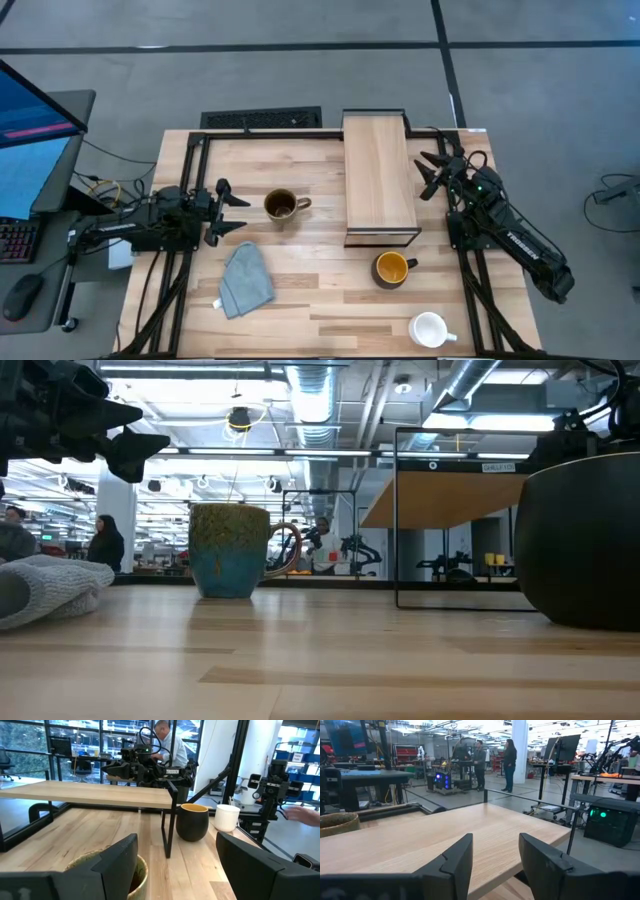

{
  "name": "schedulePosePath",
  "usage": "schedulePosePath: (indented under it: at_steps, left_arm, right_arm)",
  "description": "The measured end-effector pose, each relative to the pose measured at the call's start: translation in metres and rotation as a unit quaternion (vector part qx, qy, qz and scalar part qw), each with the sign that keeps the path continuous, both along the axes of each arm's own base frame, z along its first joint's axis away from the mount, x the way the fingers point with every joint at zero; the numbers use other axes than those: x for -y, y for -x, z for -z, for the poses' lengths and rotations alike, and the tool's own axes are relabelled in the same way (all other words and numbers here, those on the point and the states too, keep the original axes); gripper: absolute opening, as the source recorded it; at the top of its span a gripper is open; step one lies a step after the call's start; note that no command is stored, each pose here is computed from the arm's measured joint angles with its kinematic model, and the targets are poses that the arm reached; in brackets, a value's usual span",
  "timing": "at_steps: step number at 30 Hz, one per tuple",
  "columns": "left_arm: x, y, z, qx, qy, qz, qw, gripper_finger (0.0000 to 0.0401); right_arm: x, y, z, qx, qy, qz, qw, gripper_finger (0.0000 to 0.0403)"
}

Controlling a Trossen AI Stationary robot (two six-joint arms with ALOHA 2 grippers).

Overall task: Stack small to large cups/mugs on shelf
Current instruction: Put the white mug on the shelf

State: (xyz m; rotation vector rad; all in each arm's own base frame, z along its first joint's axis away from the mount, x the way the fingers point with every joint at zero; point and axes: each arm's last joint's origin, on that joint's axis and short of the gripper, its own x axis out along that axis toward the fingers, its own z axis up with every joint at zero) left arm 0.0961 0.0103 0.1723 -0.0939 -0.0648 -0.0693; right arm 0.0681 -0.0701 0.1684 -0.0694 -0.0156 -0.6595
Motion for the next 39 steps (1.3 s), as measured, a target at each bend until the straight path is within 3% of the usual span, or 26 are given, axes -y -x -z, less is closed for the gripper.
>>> schedulePosePath:
  at_steps: [11, 17, 27, 34, 39]
  left_arm:
    - [-0.002, 0.000, 0.000, -0.002, 0.011, -0.036, 0.999, 0.0261]
    - [-0.004, 0.000, 0.001, -0.003, 0.014, -0.066, 0.998, 0.0261]
    - [-0.006, 0.000, 0.000, 0.000, 0.017, -0.107, 0.994, 0.0261]
    - [-0.007, 0.000, 0.000, -0.001, 0.018, -0.112, 0.994, 0.0261]
    - [-0.007, 0.000, 0.001, -0.002, 0.018, -0.113, 0.993, 0.0261]
  right_arm:
    - [0.000, 0.000, 0.000, 0.001, -0.001, 0.000, 1.000, 0.0182]
    - [0.000, 0.000, 0.000, 0.028, -0.037, -0.002, 0.999, 0.0182]
    - [0.000, 0.000, -0.004, 0.048, -0.044, -0.006, 0.998, 0.0182]
    - [-0.007, 0.005, -0.037, 0.091, 0.007, -0.017, 0.996, 0.0182]
    - [-0.018, 0.008, -0.065, 0.114, 0.033, -0.075, 0.990, 0.0182]
